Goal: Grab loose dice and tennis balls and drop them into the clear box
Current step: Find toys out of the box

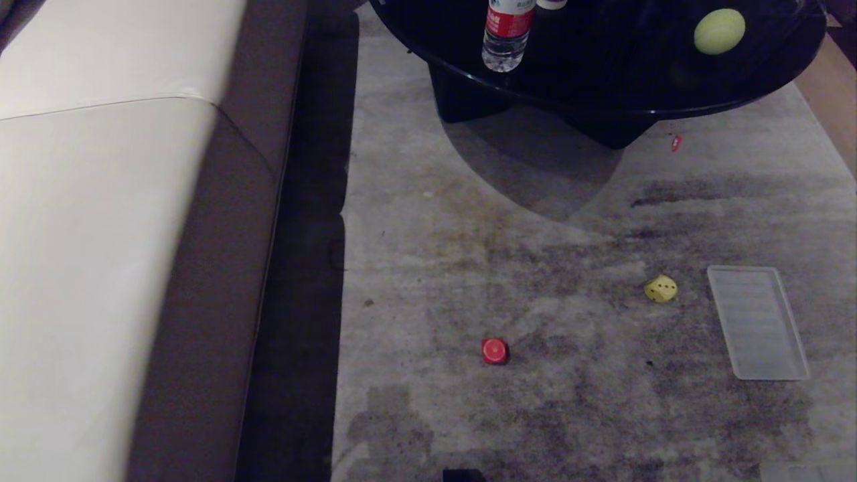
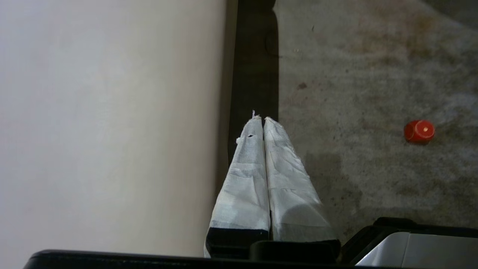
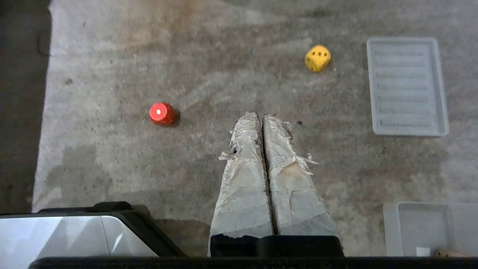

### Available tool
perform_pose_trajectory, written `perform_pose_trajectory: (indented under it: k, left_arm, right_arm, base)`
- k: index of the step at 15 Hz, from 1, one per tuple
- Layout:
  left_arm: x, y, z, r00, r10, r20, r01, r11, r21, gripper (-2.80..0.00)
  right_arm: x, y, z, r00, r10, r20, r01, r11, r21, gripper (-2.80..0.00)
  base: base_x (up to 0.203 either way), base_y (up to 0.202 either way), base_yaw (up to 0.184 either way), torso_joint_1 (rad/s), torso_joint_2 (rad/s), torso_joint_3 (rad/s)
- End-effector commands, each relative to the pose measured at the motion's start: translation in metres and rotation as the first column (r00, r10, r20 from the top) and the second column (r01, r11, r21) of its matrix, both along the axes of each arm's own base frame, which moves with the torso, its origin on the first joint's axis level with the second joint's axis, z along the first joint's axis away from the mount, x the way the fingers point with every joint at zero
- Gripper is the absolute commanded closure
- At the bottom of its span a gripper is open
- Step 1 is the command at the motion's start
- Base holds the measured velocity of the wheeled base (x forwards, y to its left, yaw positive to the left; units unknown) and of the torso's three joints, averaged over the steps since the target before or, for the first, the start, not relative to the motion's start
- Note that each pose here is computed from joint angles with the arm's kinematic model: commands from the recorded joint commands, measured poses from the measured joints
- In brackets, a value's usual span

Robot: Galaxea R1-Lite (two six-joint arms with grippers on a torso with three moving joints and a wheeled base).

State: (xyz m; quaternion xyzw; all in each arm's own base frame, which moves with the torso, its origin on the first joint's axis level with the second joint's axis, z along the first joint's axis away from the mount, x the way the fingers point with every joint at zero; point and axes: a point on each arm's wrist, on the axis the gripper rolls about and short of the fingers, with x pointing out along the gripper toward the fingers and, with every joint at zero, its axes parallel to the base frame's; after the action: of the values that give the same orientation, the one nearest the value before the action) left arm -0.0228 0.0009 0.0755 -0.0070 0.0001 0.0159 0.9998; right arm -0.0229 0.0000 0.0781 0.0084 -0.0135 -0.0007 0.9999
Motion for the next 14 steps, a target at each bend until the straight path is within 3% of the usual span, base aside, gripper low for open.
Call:
perform_pose_trajectory:
  k: [1,7,10,14]
  left_arm:
    - [0.0002,0.0000,-0.0004,1.000,-0.001,-0.003,0.001,1.000,0.003,0.00]
    - [0.0002,0.0000,-0.0004,1.000,-0.002,-0.003,0.002,1.000,0.000,0.00]
    - [0.0002,0.0000,-0.0004,1.000,0.001,-0.003,-0.001,1.000,0.000,0.00]
    - [0.0002,0.0000,-0.0004,1.000,0.001,-0.002,-0.001,1.000,-0.006,0.00]
  right_arm:
    - [0.0009,0.0000,-0.0029,1.000,0.001,-0.012,-0.001,1.000,0.000,0.00]
    - [0.0010,0.0000,-0.0030,1.000,0.001,-0.012,-0.001,1.000,-0.001,0.00]
    - [0.0010,0.0000,-0.0033,1.000,0.000,-0.013,0.000,1.000,0.000,0.00]
    - [0.0009,0.0000,-0.0029,1.000,0.000,-0.012,0.000,1.000,-0.001,0.00]
  base:
    - [0.000,0.000,0.000,0.006,0.00,-0.192]
    - [0.000,0.000,0.000,0.002,0.00,-0.039]
    - [-0.135,0.000,-0.002,0.000,0.00,-0.003]
    - [0.000,0.000,0.000,0.000,0.00,0.000]
